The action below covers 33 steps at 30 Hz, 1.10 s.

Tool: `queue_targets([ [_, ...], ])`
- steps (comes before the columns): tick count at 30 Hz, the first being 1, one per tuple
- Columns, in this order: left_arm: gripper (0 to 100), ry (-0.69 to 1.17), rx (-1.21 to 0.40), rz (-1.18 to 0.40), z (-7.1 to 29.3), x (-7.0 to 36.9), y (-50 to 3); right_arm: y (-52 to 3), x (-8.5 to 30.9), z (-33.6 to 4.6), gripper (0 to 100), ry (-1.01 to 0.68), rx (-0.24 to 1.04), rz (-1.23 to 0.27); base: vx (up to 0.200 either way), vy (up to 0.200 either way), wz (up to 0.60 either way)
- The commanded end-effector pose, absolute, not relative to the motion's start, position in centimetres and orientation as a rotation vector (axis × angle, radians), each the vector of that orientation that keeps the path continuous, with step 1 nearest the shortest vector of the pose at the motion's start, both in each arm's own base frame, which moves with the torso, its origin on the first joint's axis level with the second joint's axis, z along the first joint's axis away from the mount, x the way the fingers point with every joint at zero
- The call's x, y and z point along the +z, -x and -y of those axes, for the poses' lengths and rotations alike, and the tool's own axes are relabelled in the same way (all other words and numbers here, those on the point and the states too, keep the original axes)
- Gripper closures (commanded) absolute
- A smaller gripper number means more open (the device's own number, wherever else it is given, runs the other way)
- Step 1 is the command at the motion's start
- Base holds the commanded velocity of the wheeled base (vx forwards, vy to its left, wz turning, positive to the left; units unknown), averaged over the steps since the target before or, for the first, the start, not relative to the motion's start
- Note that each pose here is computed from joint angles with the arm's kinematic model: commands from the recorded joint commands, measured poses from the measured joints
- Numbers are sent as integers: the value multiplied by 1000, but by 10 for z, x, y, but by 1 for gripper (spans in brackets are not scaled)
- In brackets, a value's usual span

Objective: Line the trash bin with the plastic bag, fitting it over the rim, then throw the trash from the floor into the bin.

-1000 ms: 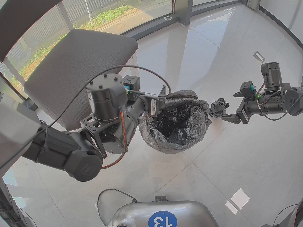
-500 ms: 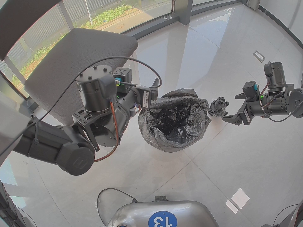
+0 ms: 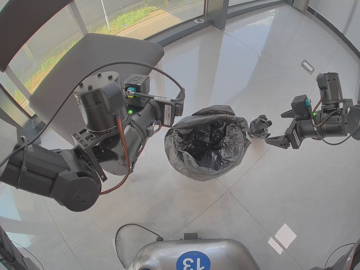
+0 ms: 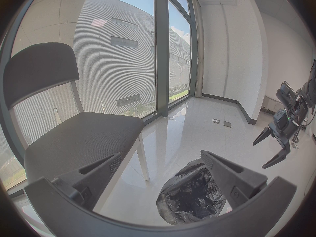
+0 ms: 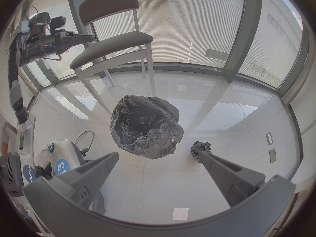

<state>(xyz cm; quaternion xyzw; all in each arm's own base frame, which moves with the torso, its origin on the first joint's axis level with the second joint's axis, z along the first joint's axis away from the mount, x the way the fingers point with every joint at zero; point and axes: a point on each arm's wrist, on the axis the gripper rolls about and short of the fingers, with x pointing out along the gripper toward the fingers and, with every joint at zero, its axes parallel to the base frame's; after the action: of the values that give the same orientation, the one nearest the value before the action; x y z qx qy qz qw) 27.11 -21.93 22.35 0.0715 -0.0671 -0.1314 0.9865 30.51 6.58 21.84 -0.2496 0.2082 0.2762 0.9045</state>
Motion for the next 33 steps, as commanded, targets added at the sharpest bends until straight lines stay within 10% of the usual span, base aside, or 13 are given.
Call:
queue_targets([
  [1, 0, -139, -256, 143, 217, 227, -273, -302, 221, -67, 0, 521, 575, -421, 200, 0, 0],
  [11, 0, -135, -287, 150, 228, 229, -266, -300, 219, -75, 0, 539, 606, -424, 200, 0, 0],
  [33, 0, -30, -237, 32, 203, 326, -268, -370, 175, -132, 0, 640, 682, -473, 0, 0, 0],
])
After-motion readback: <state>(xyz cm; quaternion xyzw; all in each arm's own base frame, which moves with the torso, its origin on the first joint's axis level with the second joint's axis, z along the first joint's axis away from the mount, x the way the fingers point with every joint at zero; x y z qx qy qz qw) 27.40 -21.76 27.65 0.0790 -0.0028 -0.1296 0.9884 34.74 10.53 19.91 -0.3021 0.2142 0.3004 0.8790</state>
